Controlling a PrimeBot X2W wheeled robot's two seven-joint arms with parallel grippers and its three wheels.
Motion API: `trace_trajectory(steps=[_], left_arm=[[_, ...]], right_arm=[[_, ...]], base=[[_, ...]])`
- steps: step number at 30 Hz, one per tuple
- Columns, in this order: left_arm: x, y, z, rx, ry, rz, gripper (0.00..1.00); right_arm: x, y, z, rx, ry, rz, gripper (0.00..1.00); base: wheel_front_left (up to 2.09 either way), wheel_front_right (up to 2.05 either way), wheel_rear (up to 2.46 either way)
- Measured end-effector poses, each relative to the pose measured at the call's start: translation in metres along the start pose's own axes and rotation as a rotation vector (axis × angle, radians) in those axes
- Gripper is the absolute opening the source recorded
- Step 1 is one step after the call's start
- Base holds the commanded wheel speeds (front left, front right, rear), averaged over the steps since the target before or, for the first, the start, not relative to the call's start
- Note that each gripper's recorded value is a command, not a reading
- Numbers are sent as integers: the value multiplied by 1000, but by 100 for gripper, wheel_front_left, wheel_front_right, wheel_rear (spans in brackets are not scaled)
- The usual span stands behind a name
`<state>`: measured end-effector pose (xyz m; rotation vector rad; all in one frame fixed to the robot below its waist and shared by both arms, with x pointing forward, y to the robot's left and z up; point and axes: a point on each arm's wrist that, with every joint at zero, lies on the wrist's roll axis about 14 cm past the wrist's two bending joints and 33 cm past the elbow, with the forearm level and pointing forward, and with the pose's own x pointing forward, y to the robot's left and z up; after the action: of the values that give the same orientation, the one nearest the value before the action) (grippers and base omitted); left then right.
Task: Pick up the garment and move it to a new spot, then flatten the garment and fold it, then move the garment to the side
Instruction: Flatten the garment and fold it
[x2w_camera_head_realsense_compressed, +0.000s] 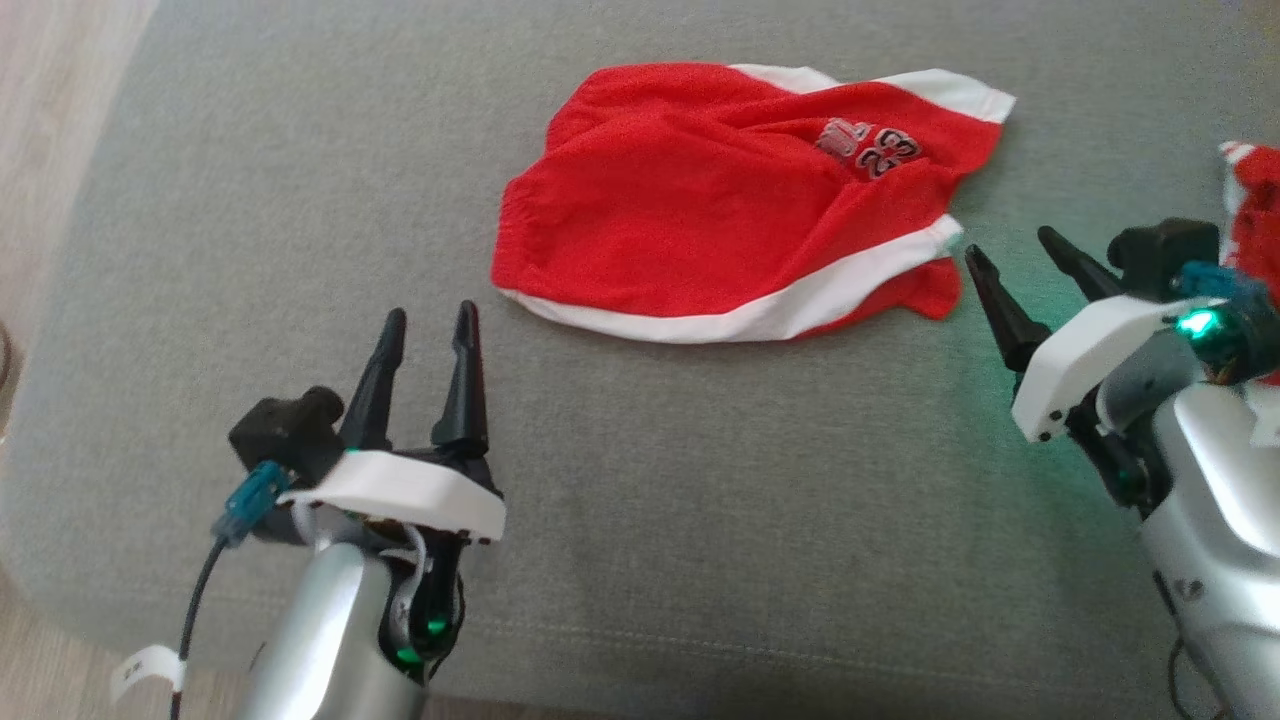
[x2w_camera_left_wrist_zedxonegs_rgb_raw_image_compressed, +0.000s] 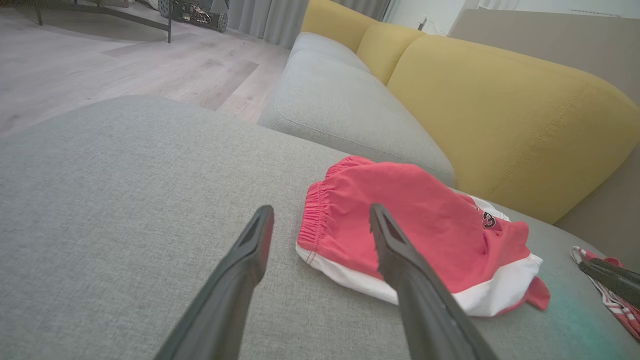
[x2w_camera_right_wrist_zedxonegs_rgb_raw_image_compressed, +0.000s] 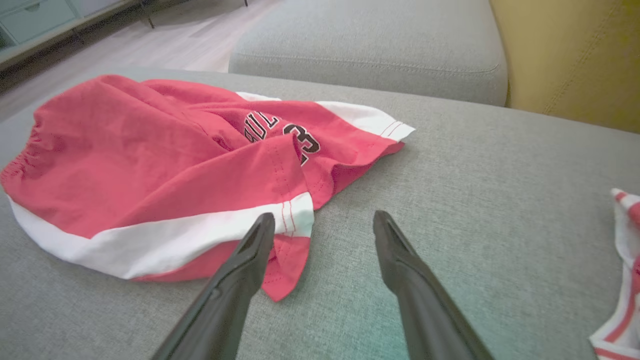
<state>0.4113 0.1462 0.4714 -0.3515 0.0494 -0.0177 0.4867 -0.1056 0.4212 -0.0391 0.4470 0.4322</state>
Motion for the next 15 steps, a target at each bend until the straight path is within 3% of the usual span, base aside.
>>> trace_trajectory(steps=[15], left_arm=[[3, 16, -2, 9, 11, 48, 100]], right_arm=[[38, 10, -18, 12, 101, 74, 100]], base=[[0, 0, 0]])
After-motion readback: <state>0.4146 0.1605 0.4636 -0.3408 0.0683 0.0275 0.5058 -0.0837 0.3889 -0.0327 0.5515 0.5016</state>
